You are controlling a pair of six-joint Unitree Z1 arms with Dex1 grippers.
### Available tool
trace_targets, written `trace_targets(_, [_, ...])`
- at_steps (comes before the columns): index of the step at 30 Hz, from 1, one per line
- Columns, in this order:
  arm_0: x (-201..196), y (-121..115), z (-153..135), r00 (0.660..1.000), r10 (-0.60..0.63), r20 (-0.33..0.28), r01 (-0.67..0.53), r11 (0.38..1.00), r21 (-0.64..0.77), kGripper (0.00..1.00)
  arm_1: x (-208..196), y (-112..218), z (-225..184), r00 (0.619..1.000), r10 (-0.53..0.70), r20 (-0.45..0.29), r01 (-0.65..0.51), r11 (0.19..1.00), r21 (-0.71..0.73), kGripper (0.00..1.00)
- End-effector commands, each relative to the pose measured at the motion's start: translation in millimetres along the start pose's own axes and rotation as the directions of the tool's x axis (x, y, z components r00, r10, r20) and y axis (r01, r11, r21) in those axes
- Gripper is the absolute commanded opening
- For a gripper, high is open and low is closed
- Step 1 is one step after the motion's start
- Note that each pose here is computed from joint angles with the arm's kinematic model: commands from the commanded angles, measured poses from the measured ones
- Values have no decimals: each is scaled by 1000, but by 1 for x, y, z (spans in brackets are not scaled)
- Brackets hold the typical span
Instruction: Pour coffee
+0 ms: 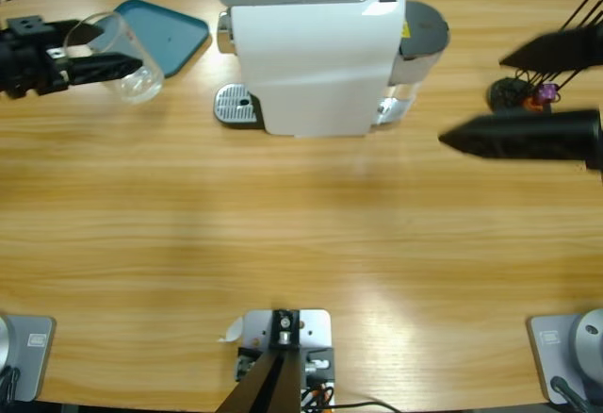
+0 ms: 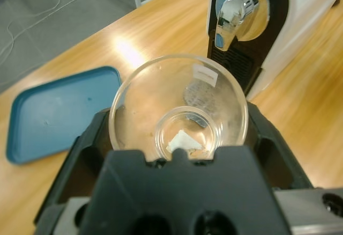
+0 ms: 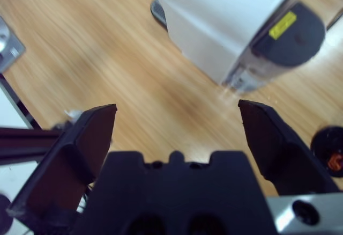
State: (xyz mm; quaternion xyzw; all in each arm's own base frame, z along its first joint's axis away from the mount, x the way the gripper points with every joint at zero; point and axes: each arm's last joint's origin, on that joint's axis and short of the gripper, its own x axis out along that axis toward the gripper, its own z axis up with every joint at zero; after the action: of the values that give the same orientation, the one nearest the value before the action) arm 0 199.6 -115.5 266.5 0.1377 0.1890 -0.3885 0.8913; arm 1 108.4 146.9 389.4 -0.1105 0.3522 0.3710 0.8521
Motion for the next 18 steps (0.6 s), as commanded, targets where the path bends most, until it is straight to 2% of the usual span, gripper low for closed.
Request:
trace_targets(1, [54,16,-22,969,-177,-174,211,957,201,0,-20,-11,-31,998,-41,-40,41,999,-10,1000])
trace_targets(4, [64,27,-26,950,-227,-214,275,933,232,0,-28,-16,-38,997,-59,-47,59,998,-1,1000])
trace_targets(9, [95,48,-22,941,-287,-181,332,891,309,0,-34,-19,-51,996,-64,-67,65,998,3,1000])
trace_targets(16, [124,42,-20,917,-356,-180,397,853,339,0,-29,-21,-52,994,-77,-83,79,997,15,1000])
trace_targets(18, [132,33,-16,908,-377,-181,418,838,351,0,-28,-21,-53,993,-77,-86,79,997,16,1000])
